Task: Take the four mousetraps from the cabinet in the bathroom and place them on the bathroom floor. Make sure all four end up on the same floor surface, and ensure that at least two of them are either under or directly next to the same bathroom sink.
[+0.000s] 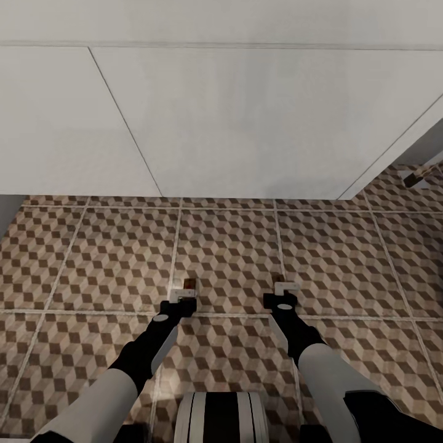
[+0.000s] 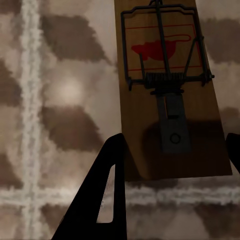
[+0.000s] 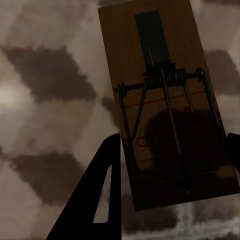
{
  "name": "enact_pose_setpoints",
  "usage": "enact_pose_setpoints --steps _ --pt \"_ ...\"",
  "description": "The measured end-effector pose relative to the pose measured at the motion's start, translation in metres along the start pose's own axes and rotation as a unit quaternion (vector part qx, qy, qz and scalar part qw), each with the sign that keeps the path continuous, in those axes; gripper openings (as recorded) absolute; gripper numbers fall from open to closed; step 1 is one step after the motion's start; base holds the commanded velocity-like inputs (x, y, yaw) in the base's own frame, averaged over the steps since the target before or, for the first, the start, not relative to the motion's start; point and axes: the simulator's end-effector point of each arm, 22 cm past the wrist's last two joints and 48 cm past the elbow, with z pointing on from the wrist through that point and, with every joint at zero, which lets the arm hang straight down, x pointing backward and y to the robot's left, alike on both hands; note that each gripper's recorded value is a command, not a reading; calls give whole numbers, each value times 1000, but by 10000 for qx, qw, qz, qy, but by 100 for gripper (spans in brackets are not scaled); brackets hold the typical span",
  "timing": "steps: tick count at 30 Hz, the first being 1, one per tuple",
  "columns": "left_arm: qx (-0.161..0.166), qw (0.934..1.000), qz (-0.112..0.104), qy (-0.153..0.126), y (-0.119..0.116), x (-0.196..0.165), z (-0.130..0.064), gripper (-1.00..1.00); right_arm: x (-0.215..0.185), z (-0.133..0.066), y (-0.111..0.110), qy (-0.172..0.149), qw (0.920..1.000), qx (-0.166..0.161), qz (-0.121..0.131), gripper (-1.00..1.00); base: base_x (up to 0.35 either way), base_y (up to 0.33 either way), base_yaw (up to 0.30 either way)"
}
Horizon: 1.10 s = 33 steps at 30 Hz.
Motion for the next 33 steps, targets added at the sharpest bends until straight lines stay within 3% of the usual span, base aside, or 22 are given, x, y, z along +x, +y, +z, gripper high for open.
enact_pose_setpoints --steps 7,17,24,33 --pt "28 9992 -94 -390 2 -7 2 -100 0 0 -1 -9 10000 8 7 -100 0 0 0" --pt "78 9990 162 -411 -10 5 2 -100 0 0 -1 -18 10000 10 12 -100 0 0 0" --pt "44 9988 199 -442 -7 5 2 -100 -1 0 -3 -40 10000 22 5 -100 67 0 0" --pt "41 9987 194 -463 -6 3 1 -100 -2 0 -3 -52 10000 24 1 -100 247 0 0"
